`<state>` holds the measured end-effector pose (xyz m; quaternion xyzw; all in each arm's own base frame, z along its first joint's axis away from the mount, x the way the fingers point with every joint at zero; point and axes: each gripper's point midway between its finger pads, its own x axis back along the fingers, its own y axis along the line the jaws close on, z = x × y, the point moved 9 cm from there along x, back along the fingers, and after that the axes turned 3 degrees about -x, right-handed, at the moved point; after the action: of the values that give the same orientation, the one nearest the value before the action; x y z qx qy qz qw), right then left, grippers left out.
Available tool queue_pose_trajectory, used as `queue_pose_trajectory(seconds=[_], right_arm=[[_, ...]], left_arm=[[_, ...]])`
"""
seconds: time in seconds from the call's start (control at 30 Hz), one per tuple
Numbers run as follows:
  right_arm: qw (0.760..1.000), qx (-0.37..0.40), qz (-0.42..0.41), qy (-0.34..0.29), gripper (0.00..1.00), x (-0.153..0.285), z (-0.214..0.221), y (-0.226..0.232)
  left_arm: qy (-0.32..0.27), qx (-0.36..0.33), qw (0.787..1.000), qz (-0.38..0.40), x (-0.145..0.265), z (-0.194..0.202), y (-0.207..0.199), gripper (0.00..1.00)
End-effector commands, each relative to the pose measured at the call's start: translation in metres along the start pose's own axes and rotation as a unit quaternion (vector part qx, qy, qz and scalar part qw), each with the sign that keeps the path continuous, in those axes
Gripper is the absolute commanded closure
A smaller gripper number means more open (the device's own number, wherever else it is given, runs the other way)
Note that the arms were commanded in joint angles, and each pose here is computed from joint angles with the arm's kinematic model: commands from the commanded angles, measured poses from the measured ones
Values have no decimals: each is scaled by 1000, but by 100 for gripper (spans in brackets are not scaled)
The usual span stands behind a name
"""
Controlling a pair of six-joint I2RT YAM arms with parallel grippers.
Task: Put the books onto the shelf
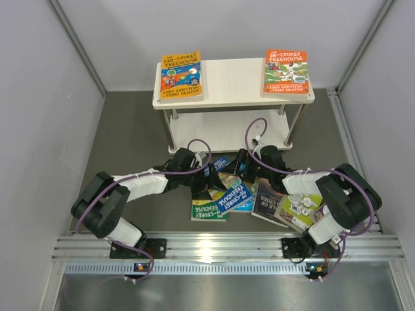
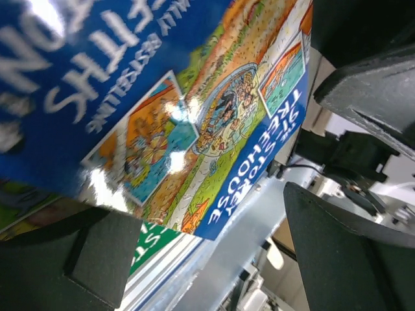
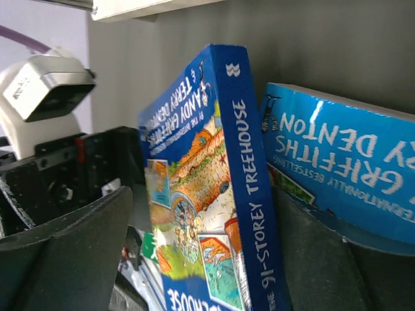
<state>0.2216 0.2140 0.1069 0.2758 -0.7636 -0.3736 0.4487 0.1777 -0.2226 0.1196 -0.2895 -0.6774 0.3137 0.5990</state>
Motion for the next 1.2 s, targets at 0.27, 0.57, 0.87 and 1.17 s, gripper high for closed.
queue_pose_trajectory(seconds=[0.27,0.57,0.87,1.17], right_arm=[[993,-56,21,101,59,18,52,-20],[998,-21,33,48,100,71,42,18],[999,-38,34,-5,100,108,2,102],[986,84,-136,54,100,146,-7,199]], left_arm=[[11,11,999,-38,-17,13,34,7],[-60,-51,986,-148,38,-1,6,7],[-222,-192,932,-212,118,-13,-91,6],[-244,-325,911,-73,163,0,-165,3]])
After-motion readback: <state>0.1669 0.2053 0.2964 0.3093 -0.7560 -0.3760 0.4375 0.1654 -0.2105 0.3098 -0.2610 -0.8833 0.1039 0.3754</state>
